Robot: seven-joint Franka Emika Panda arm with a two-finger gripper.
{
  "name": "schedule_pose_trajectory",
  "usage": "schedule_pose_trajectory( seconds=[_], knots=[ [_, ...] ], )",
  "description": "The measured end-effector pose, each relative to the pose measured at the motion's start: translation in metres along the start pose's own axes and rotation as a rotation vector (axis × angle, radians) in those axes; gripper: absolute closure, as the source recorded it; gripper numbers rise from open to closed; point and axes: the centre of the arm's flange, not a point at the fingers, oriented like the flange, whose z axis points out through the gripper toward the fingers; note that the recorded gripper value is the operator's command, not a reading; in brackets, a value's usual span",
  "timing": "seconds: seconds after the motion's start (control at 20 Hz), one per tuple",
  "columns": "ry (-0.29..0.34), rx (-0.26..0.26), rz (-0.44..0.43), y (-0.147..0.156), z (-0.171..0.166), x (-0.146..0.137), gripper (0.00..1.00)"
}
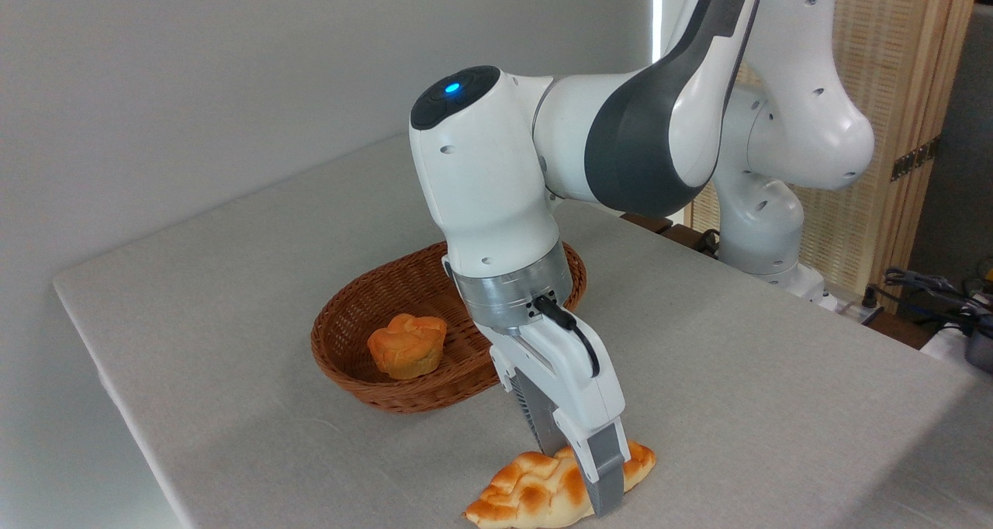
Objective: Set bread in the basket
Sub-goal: 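Close the gripper on the braided bread loaf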
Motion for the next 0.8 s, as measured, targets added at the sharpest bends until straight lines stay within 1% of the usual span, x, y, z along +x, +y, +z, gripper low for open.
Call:
schedule_pose_trajectory(
  seconds=[0.05,0.1,0.15,0.2,0.25,0.3,0.4,0.8],
  knots=[
    [0.0,0.0,0.0,0.0,0.0,0.0,0.04],
    [0.0,0.0,0.0,0.0,0.0,0.0,0.16],
    [-0.001,-0.001,0.0,0.0,0.001,0.0,0.37],
    [-0.001,-0.003,0.001,0.0,0.002,0.0,0.64],
    [-0.003,-0.005,0.001,0.0,0.003,0.001,0.85],
    [-0.003,-0.006,0.002,0.0,0.004,0.001,0.94],
    [-0.004,-0.007,0.003,0.001,0.004,0.002,1.0],
    [-0.01,-0.016,0.019,0.003,0.009,0.01,1.0]
  ],
)
